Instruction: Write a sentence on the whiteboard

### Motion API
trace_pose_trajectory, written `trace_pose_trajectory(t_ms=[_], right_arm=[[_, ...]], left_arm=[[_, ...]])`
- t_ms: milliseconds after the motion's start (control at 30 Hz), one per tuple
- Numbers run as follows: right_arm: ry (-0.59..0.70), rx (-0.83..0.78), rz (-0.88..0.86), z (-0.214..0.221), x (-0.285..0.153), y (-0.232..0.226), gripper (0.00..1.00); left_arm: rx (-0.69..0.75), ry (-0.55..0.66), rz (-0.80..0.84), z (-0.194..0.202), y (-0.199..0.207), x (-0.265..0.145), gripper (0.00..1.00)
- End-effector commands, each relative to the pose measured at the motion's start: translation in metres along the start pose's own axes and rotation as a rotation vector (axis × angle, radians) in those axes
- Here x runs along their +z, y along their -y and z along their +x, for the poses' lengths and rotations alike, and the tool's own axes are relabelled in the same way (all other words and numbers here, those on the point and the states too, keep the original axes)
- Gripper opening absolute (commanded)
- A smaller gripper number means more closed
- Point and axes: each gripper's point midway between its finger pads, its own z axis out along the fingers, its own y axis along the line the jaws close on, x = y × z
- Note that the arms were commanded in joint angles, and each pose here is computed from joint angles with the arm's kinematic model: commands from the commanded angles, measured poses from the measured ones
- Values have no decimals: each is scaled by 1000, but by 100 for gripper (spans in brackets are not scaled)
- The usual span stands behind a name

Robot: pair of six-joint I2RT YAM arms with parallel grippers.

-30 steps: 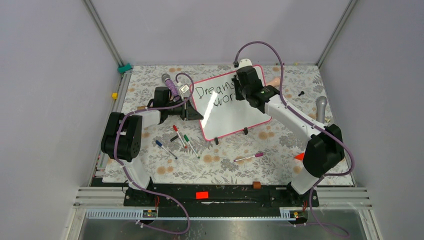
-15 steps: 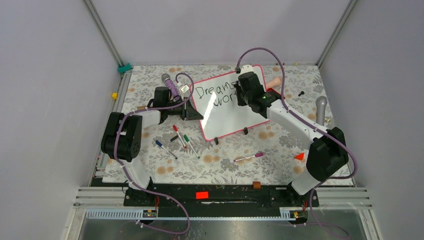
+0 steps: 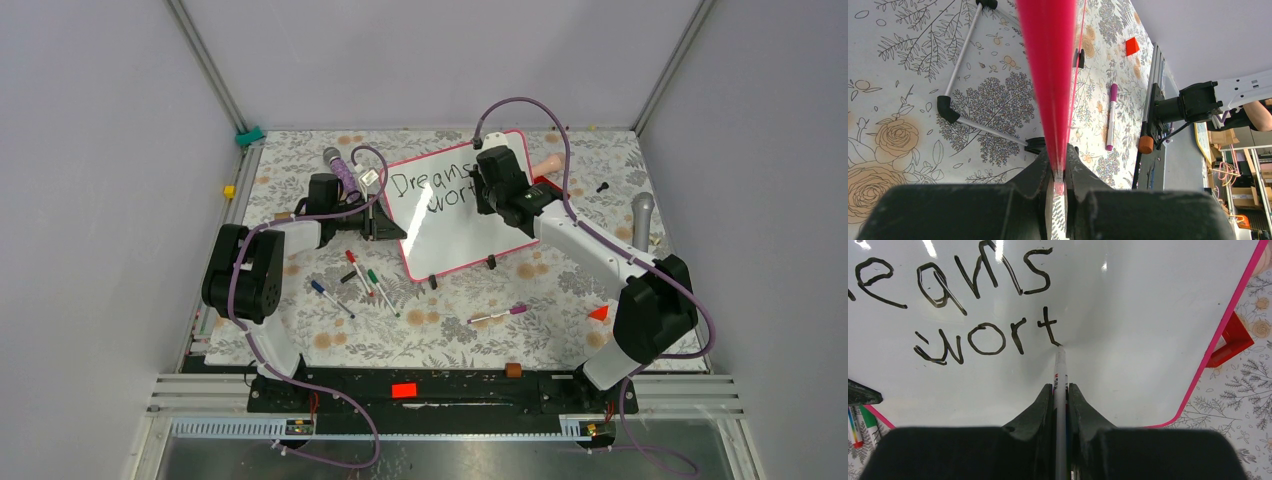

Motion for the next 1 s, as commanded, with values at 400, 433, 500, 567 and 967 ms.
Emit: trace_pose_trajectory(t_ms=[400,433,500,567,967], right_arm=[[112,26,-26,-39,-35,4,0],[116,24,-20,-41,-36,6,0],[123,22,-8,-44,-36,7,0],[126,20,1,-47,-34,8,0],[144,31,44,-66,-12,11,0]], left_arm=[[-17,-17,-174,17,-40,6,0],[-17,-17,-174,16,-40,6,0],[-18,-18,-174,17,-40,6,0],[-18,-18,-174,17,-40,6,0],[-17,-16,-177,16,-41,6,0]])
